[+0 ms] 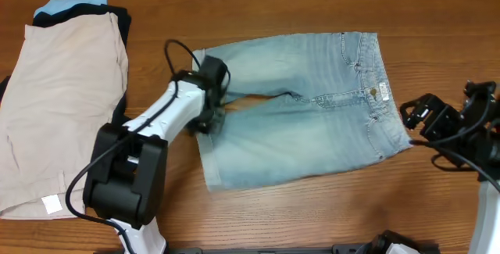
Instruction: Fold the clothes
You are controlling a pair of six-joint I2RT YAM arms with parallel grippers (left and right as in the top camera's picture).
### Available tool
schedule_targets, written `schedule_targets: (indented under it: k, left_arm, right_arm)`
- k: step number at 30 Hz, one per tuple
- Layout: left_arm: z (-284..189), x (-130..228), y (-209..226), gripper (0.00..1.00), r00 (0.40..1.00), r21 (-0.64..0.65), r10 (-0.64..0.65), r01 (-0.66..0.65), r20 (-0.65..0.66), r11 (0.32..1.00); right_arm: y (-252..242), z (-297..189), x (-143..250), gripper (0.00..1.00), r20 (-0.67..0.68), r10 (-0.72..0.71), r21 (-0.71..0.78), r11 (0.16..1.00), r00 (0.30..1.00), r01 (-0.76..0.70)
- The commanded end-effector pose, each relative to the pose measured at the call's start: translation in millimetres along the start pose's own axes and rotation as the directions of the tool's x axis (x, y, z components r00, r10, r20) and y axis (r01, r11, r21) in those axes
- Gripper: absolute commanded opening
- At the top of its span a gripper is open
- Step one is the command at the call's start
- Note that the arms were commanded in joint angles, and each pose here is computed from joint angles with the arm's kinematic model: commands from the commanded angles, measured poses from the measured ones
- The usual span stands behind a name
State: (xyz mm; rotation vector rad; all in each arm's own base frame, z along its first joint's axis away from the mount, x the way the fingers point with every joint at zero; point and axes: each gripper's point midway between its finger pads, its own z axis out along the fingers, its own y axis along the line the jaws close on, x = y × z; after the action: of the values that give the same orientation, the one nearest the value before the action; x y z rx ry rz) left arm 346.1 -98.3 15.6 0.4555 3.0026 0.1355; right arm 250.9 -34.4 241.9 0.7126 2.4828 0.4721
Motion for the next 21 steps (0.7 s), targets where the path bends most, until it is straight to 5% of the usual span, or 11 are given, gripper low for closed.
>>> schedule_targets:
  k: [1,6,7,9,11,21]
  left_arm:
    - [-9.4,-31.9,27.4,0.04,0.991,-0.105,0.078,-0.067,0.11,0.992]
    - [-20.4,-64.8,71.8,0.05,0.97,-0.247,0.032,0.029,0.241,0.969]
    - [-23.1,-68.5,79.0,0.14,0.967,-0.257,0.019,0.049,0.256,0.965]
    - [-28.5,-73.9,87.4,0.75,0.962,-0.261,0.006,0.068,0.273,0.963]
    - [-36.6,-77.2,93.3,1.0,0.962,-0.265,0.006,0.069,0.272,0.962]
    - [-112.2,-76.1,47.8,1.0,0.98,0.056,-0.048,0.038,0.192,0.998]
  right_arm:
    - [7.0,14.6,-3.3,1.0,-0.041,-0.032,-0.013,0.999,0.999,0.031]
    - [2.3,45.8,-8.2,1.0,-0.124,-0.017,0.0,1.0,0.992,0.017]
    - [0.3,51.3,-9.0,1.0,-0.139,-0.011,0.005,1.0,0.99,0.012]
    - [-3.9,62.5,-10.2,1.0,-0.168,0.002,0.014,1.0,0.986,0.001]
    - [-8.5,75.2,-11.7,1.0,-0.197,0.016,0.024,1.0,0.98,-0.011]
    - [-23.5,70.3,-13.9,1.0,-0.165,0.047,0.121,0.992,0.985,-0.027]
